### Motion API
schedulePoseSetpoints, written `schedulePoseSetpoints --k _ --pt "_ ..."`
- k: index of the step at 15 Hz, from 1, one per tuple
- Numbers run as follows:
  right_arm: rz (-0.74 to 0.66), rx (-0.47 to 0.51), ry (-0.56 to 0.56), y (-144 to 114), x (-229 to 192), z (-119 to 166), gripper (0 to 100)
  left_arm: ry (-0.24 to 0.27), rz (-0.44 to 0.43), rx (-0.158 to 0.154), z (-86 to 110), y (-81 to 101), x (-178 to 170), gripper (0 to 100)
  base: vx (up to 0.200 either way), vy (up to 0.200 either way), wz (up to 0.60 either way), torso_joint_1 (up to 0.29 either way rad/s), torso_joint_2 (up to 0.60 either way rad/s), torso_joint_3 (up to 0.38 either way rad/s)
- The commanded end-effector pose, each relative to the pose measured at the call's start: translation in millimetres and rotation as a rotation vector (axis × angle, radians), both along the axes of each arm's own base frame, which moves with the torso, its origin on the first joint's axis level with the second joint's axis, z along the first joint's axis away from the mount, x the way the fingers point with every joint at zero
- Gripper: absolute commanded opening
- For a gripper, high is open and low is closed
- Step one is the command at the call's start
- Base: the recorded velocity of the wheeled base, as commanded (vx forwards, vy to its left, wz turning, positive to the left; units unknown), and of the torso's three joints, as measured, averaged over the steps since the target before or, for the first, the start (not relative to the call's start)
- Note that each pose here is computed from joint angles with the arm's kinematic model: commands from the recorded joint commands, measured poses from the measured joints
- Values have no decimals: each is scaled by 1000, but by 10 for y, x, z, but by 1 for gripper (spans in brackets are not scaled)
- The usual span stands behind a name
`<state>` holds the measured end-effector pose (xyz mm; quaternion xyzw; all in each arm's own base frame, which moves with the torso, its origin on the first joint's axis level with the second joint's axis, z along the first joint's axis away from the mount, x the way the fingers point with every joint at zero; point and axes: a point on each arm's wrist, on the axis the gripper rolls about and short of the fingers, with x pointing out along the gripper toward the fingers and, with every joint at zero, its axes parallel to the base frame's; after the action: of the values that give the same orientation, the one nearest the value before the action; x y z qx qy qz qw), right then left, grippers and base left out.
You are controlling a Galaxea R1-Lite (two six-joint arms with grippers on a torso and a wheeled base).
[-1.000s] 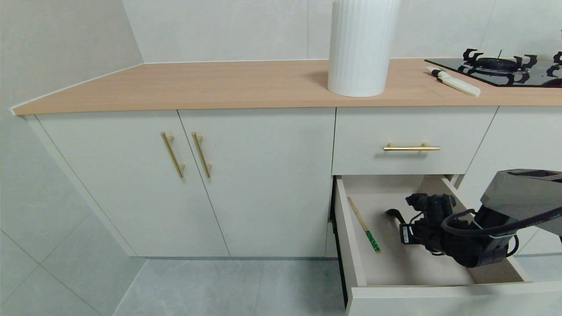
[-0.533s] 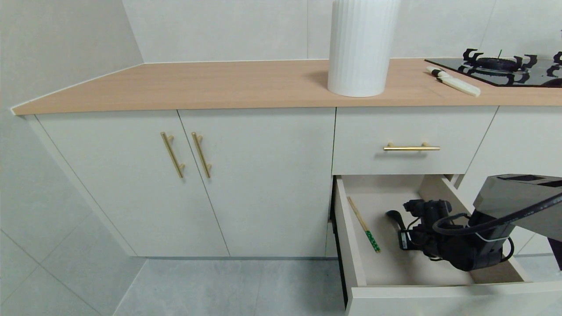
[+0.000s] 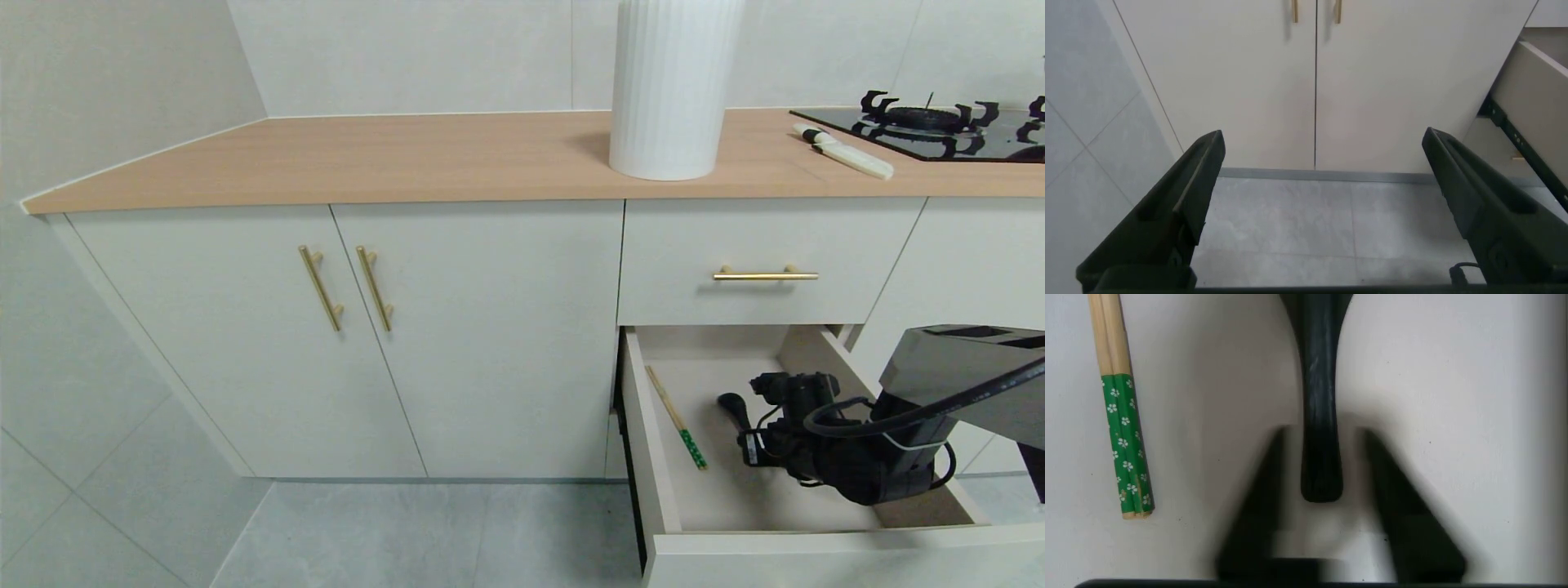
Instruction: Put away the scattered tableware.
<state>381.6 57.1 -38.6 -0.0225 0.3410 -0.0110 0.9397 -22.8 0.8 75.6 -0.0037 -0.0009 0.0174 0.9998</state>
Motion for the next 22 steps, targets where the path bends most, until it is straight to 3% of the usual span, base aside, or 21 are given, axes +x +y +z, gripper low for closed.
schedulePoseSetpoints --k 1,5,16,22 --pt "0 1 -6 1 1 23 100 0 0 0 0 0 0 100 0 0 0 0 0 0" --pt "-2 5 -29 2 3 129 100 0 0 0 0 0 0 100 0 0 0 0 0 0" --pt "-52 82 -219 -55 -365 1349 100 0 0 0 0 0 0 100 0 0 0 0 0 0" --pt "31 69 -162 15 -841 1864 100 0 0 0 0 0 0 100 0 0 0 0 0 0"
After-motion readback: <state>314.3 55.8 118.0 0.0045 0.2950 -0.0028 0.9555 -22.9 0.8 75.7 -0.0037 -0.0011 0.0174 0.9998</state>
